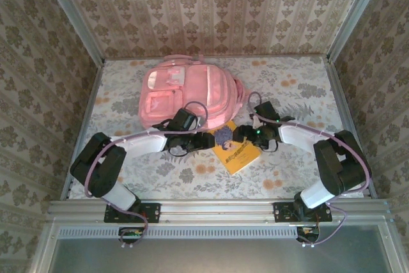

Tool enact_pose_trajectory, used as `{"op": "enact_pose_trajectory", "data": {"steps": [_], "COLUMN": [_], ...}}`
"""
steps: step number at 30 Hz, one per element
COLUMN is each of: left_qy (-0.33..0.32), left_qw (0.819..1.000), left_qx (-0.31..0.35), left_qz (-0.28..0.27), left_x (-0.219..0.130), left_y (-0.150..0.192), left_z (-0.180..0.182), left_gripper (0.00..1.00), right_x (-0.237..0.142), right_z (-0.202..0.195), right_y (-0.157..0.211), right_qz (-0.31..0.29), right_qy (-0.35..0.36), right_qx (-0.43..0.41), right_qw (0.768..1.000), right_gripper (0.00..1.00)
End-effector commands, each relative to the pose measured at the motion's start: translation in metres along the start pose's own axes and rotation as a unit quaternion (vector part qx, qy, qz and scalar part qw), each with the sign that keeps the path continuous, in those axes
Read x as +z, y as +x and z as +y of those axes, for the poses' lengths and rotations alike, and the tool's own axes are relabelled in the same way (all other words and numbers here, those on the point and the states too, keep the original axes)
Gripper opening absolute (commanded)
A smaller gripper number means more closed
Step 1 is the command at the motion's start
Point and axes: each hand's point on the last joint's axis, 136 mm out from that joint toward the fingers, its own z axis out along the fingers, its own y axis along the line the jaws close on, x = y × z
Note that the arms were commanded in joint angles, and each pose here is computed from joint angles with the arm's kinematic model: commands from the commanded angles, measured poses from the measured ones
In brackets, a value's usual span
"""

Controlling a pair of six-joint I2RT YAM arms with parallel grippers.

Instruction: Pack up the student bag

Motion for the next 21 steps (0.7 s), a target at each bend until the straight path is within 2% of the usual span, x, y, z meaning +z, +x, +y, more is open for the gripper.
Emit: {"op": "enact_pose_trajectory", "data": {"steps": [1,8,12,18,21], "left_qy": [-0.008,-0.015,-0.001,0.007,0.015], "left_qw": [1.0,0.999,0.998,0.997,0.996], "left_qx": [0.001,0.001,-0.003,0.005,0.008], "left_qz": [0.009,0.042,0.062,0.076,0.083], "left_x": [0.008,0.017,0.02,0.018,0.019], "left_y": [0.003,0.022,0.036,0.047,0.049], "left_z": [0.006,0.021,0.024,0.027,0.024], "left_gripper": [0.64,0.64,0.63,0.62,0.6], "right_x": [-0.005,-0.004,0.003,0.014,0.011], "right_z": [0.027,0.046,0.066,0.07,0.082], "right_y": [0.024,0.042,0.04,0.04,0.039], "right_qz": [0.014,0.016,0.022,0.036,0.045], "right_qy": [-0.048,-0.12,-0.197,-0.217,-0.251], "right_qx": [-0.022,0.014,0.055,0.071,0.078], "right_qw": [0.998,0.993,0.979,0.973,0.964], "right_gripper": [0.88,0.86,0.86,0.85,0.81]}}
